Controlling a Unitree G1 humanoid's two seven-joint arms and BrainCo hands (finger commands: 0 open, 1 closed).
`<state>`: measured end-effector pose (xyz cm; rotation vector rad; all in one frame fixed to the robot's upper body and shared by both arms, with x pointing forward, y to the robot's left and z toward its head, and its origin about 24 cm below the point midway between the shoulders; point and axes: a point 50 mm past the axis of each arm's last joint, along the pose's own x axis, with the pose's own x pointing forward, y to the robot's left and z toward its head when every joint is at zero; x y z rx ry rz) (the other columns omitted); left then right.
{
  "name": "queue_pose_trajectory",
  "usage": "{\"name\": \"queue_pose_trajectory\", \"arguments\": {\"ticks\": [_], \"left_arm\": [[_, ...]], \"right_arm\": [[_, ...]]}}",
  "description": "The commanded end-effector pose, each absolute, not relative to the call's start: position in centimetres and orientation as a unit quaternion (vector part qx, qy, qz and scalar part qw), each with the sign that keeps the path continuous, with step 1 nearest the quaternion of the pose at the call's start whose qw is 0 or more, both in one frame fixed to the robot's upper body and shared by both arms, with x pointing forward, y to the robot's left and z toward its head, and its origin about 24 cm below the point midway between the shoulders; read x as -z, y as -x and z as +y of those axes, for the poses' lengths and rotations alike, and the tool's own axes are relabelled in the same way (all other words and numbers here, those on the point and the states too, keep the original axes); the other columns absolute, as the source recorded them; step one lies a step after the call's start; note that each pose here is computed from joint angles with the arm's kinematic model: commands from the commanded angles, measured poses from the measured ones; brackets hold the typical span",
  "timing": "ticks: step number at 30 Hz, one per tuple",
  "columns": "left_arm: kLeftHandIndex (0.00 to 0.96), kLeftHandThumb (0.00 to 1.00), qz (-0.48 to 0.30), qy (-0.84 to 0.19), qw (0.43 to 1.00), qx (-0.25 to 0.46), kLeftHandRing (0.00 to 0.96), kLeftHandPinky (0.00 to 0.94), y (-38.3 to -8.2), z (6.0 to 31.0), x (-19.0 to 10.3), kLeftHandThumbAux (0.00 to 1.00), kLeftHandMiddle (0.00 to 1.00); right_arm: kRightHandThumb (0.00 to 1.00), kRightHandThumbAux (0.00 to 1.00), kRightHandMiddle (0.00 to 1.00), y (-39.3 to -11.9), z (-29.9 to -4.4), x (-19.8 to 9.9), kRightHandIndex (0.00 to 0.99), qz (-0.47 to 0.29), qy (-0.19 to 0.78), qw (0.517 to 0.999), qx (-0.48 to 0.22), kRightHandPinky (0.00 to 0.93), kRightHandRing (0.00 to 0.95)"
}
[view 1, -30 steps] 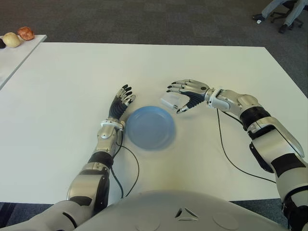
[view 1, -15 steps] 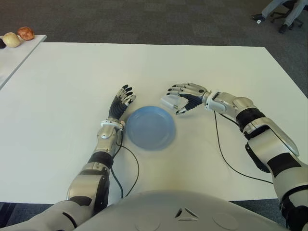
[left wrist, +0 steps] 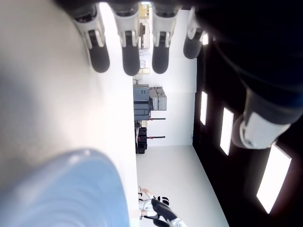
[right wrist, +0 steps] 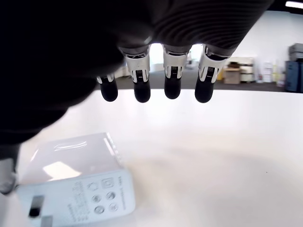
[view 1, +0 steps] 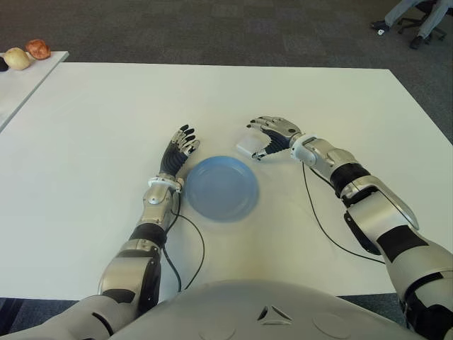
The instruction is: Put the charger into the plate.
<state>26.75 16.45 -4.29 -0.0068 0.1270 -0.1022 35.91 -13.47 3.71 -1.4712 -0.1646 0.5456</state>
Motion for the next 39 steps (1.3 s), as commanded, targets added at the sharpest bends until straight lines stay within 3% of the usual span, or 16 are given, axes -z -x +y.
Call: {"name": "queue_pose_trajectory", "arguments": {"ticks": [1,20,39], "left_arm": [[0.089,0.000,0.159,0.007,0.986,0.050,0.144,0.175,-23.6,16.5,7.8,0.560,0.137],[0.100,0.000,0.161,0.009,0.986,0.050,0.153,0.183,-23.6,16.3,7.9,0.567,0.147],[0.086,0.000,0.161,0.011,0.986,0.051,0.139,0.169,-23.6,16.2,7.9,0.565,0.132]], "right_arm": [[0.318,0.440,0.000,-35.8,-12.7,-2.6,0.000,-0.038,0.644,0.740,-0.191,0.053,0.000],[0.374,0.260,0.000,-36.1,-11.0,-3.1,0.000,-0.028,0.613,0.785,-0.081,0.010,0.000],[0.366,0.267,0.000,-35.0,-10.7,-2.5,0.000,0.022,0.552,0.833,-0.023,0.002,0.000]]}}
